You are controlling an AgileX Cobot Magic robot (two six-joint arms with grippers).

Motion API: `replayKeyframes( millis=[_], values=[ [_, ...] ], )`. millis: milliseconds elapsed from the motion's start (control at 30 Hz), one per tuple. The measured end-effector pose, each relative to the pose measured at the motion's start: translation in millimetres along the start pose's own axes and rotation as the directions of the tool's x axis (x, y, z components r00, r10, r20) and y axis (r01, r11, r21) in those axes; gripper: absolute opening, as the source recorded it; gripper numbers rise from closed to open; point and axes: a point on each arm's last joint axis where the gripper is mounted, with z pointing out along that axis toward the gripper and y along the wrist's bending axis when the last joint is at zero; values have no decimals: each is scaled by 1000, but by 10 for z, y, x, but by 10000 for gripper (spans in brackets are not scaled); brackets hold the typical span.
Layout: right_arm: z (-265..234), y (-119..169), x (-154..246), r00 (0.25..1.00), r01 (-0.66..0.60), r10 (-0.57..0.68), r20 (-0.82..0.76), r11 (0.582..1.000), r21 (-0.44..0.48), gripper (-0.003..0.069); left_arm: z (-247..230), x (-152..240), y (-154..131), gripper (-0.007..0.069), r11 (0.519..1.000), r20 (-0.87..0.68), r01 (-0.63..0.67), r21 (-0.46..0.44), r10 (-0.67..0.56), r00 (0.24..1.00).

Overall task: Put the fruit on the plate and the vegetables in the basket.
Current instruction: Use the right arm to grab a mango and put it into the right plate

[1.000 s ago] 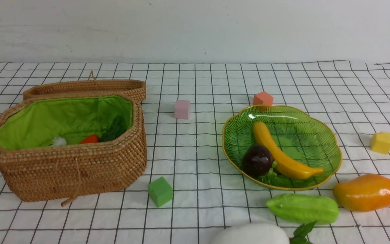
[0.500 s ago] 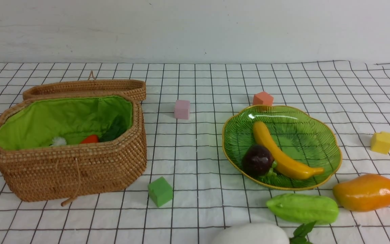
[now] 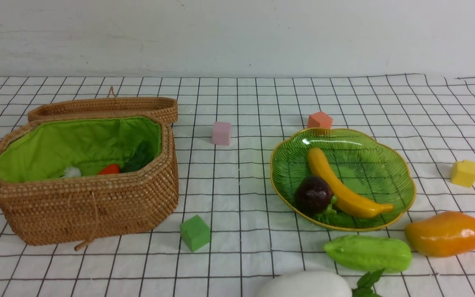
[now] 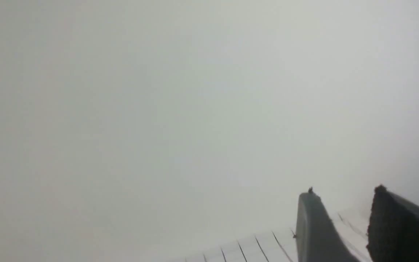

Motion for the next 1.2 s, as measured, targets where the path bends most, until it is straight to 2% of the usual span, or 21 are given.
replayKeyframes(
  millis=[100,133,200,300,433,467,667,767,800,833,900,967,1033,1067,1100,1133,1167,1200],
  values=[
    [389,8,52,963,26,-5,-271,997,72,244,0,0,0,41,1000,0,0,0,0,1000],
    [422,8,65,959,28,-6,-282,997,74,244,0,0,0,41,1000,0,0,0,0,1000],
    [748,13,238,894,53,-5,-449,994,95,244,0,0,0,43,1000,0,0,0,0,1000],
    [1058,42,452,821,73,-9,-571,993,89,244,0,0,0,45,1000,0,0,0,0,1000],
    [1368,93,715,751,86,-21,-659,994,66,240,0,0,0,50,1000,0,0,0,0,1000],
    [1481,102,847,711,89,-15,-703,994,69,238,0,0,0,51,1000,0,0,0,0,1000],
    [1802,113,1290,568,46,85,-818,990,134,238,0,0,0,60,1000,0,0,0,0,1000],
    [1899,102,1484,479,35,162,-863,979,203,253,0,0,0,62,1000,0,0,0,0,1000],
    [1904,100,1500,472,37,164,-866,978,205,254,0,0,0,63,1000,0,0,0,0,1000],
    [1965,100,1591,429,27,218,-877,967,253,277,0,0,0,66,1000,0,0,0,0,1000],
    [2014,100,1641,408,15,266,-873,955,298,302,0,0,0,69,1000,0,0,0,0,1000],
    [2159,93,1794,353,-38,435,-828,891,452,395,0,0,0,71,1000,0,0,0,0,1000],
    [2242,74,1891,325,-86,562,-761,819,568,481,0,0,0,73,1000,0,0,0,0,1000],
    [2245,73,1887,325,-93,574,-752,811,578,481,0,0,0,74,1000,0,0,0,0,1000],
    [2297,58,1968,308,-116,644,-701,756,644,554,0,0,0,76,1000,0,0,0,0,1000],
    [2318,55,1995,304,-129,675,-672,728,673,587,0,0,0,77,1000,0,0,0,0,1000],
    [2357,47,2060,293,-144,721,-628,683,716,631,0,0,0,79,1000,0,0,0,0,1000],
    [2362,45,2069,291,-146,726,-623,677,721,638,0,0,0,79,1000,0,0,0,0,1000]
  ],
)
